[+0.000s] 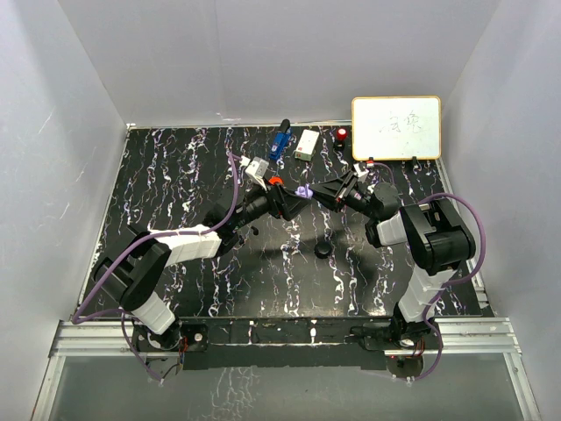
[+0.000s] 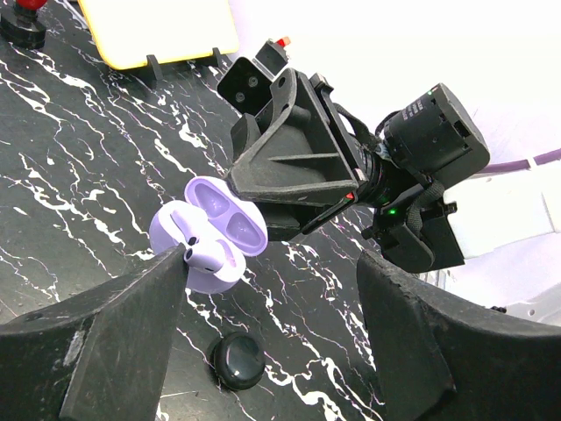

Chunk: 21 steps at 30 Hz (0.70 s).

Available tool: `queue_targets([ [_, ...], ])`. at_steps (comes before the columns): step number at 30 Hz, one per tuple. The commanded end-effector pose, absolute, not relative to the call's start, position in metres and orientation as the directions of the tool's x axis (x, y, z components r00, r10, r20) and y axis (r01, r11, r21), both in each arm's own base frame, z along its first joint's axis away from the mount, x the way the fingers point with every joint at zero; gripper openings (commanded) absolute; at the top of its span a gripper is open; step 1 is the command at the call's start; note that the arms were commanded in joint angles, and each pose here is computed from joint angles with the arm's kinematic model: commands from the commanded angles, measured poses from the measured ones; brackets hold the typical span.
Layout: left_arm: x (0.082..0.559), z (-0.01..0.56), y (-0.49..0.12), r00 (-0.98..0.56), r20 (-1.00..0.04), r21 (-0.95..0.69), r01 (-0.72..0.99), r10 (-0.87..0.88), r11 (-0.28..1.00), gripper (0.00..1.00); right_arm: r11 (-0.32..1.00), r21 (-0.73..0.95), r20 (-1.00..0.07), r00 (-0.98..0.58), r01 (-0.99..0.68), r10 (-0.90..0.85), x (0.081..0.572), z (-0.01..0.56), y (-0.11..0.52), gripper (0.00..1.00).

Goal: Insert the wireless bluetooth earbuds into the charging case
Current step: Adjust the earbud at the center of the board.

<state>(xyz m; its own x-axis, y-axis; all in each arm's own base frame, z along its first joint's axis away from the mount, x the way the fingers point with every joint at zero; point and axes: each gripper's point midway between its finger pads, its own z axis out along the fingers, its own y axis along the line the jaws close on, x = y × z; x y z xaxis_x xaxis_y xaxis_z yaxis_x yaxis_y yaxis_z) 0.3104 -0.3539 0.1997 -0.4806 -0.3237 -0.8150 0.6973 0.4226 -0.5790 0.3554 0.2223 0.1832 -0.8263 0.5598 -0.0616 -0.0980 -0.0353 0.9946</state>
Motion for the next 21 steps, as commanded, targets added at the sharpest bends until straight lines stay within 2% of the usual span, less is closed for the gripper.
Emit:
queue_targets([
  [1, 0.3084, 0.2407, -0.3521, -0.412, -0.831, -0.543, 0.748, -0.373, 0.382, 0.75, -0.037, 0.982, -0.131, -0.810, -0.185, 0.572, 0.3639, 0.1991, 0.2220, 0.00],
  [21, 0.3026, 0.2353, -0.3551, -0.438, -0.822, -0.559, 0.741, -0.363, 0.371, 0.74, -0.036, 0.982, -0.132, -0.806, -0.186, 0.577, 0.3673, 0.1994, 0.2219, 0.00],
])
